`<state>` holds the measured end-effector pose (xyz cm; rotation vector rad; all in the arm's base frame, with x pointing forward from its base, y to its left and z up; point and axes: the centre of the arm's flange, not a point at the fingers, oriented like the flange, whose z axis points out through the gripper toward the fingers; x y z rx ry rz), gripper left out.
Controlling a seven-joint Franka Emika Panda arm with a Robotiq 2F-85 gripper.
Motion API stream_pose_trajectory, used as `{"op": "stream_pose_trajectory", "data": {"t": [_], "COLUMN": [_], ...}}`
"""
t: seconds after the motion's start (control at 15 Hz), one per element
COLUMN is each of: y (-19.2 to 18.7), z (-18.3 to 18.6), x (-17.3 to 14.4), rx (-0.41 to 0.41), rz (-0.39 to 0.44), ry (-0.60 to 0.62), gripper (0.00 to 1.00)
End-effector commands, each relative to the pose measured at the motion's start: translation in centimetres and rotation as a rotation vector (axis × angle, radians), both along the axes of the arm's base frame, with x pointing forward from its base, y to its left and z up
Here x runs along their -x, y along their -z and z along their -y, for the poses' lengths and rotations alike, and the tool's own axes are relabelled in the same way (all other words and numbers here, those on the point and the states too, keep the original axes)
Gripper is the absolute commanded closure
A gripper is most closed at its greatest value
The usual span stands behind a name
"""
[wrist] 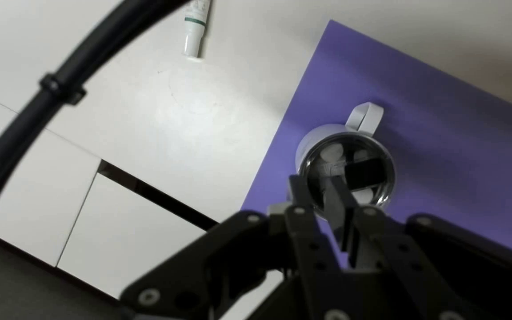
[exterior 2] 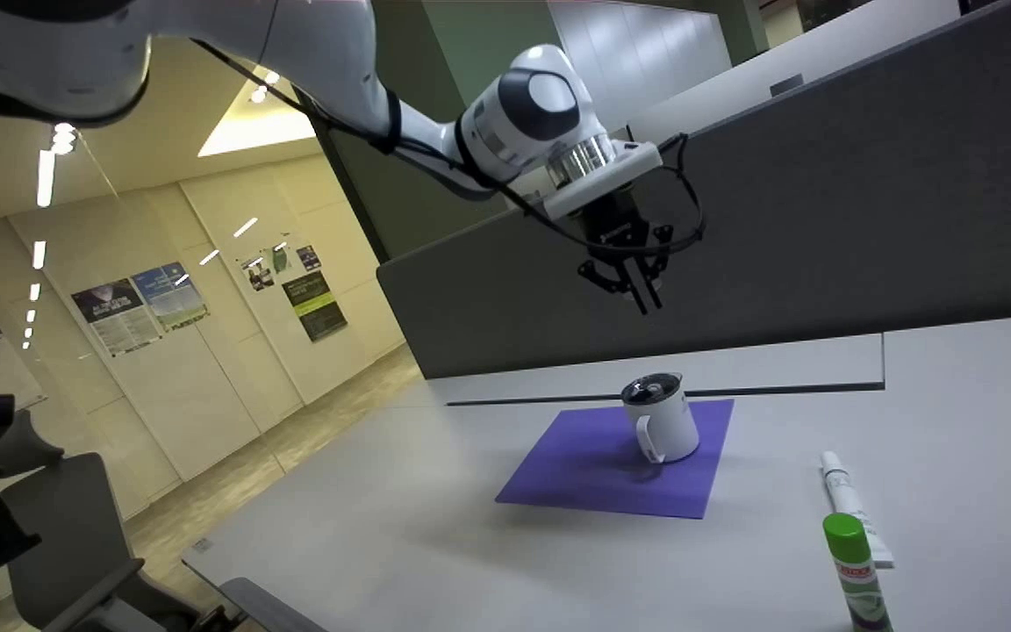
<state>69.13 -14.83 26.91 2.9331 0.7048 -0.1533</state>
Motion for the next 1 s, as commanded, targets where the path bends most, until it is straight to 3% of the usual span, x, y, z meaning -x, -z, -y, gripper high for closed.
{"op": "stream_pose_trajectory", "data": {"t": [0.0,0.47,0.53,0.6,0.73,0.93], "y": [-4.7,-7.3,-7.4,-6.7,-6.7,-6.7], "z": [1.6,2.6,2.6,2.6,2.6,2.5], "x": [1.5,2.6,2.6,1.5,1.5,1.5], "rx": [-0.028,-0.054,-0.055,-0.035,-0.041,-0.042], "rz": [-0.017,0.030,0.029,0.019,0.020,0.020], "ry": [-0.009,-0.030,-0.026,-0.024,-0.027,-0.028], "gripper": [0.50,0.02,0.01,0.15,0.01,0.00]}}
